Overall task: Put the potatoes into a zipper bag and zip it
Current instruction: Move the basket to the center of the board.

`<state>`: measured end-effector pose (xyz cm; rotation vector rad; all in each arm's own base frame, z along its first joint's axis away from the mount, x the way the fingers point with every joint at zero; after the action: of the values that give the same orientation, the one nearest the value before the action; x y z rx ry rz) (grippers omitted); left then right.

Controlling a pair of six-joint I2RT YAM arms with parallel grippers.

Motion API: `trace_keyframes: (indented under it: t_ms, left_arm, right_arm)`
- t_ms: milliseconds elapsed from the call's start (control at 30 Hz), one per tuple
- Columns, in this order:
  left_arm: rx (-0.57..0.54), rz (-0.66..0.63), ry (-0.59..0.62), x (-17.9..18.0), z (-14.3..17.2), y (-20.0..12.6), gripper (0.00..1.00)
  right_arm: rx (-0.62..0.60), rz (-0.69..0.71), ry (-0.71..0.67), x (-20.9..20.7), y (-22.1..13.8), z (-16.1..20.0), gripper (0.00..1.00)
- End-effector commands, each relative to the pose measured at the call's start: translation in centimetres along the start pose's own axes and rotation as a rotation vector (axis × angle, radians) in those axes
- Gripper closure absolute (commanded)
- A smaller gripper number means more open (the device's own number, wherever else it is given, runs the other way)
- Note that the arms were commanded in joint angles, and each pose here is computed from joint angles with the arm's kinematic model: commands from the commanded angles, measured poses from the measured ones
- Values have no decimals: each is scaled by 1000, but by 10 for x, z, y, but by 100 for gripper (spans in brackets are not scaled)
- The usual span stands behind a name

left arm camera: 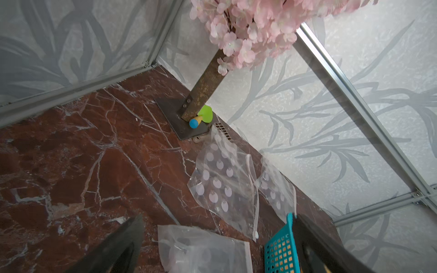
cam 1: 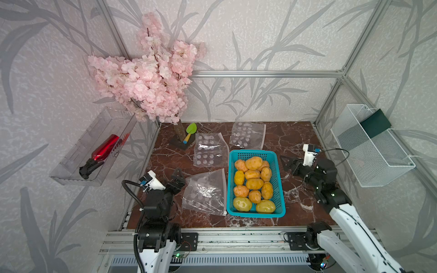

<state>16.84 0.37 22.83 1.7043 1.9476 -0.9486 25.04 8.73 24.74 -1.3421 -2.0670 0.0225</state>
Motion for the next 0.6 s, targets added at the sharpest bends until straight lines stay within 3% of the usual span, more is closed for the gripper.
trace_keyframes:
  t_ms: [0,100,300,433,567]
  left_arm:
    - [167,0,-9,-7,12,5,5]
    - [252,-51,-6,-5,19,19,8]
    - [422,-17,8,-12,45,43,11]
    - [474,-26,110,-24,66,47,12]
    - [529,13,137,-33,90,54,12]
  right_arm:
    - [199,31,-71,14,12,32,15]
    - [270,103,-153,21,18,54,15]
    - [355,208,-174,7,22,88,17]
    - [374,264,-175,-2,16,97,19]
    - [354,259,-169,-2,6,95,19]
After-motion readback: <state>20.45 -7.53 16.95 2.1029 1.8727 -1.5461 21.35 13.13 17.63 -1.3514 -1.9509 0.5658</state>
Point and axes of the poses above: each gripper's point midway between its finger pads, its own y axis out along the fingers, its own x axis along the line the jaws close on, z = x × y, the point moved 6 cm from there along -y, back along the fingers, and after that the axes turned 3 degrees about -y, right-handed, at the moved point
